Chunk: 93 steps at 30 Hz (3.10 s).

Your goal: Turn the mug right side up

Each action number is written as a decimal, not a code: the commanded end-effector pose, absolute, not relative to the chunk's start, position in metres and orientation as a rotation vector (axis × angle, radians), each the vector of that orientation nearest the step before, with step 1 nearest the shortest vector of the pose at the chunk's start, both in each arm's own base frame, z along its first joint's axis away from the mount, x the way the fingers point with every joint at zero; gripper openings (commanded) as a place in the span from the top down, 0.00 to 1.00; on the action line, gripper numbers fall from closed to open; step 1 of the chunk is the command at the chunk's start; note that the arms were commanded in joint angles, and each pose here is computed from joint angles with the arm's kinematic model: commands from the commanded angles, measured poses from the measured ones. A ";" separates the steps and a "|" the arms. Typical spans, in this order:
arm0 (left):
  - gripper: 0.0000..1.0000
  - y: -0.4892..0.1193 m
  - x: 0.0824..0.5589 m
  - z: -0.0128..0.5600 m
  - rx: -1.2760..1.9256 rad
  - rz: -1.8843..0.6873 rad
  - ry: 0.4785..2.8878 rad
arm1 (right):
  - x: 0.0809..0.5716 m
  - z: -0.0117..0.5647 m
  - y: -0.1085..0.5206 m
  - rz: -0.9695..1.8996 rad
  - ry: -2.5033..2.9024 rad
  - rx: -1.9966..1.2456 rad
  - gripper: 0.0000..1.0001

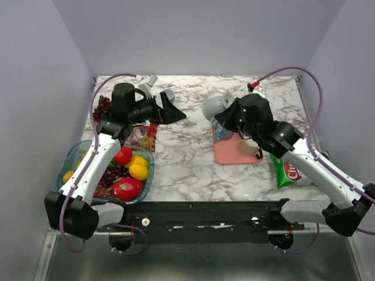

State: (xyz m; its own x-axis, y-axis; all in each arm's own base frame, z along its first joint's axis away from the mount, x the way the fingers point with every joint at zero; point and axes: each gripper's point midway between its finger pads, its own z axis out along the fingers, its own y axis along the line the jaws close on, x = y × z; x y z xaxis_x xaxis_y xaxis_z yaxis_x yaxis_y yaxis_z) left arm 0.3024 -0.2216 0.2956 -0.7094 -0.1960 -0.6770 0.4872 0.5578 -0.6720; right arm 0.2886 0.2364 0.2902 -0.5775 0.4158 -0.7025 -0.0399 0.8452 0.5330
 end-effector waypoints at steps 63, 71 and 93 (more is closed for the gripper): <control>1.00 -0.300 0.354 0.441 0.139 -1.498 1.667 | 0.306 0.404 0.253 0.848 1.799 0.153 0.07; 1.00 -0.268 0.418 0.344 0.123 -0.885 1.953 | 0.298 0.318 0.195 0.498 2.051 0.328 0.00; 1.00 -0.249 0.510 0.160 0.006 -0.241 2.268 | 0.280 0.236 0.168 0.288 2.305 0.362 0.00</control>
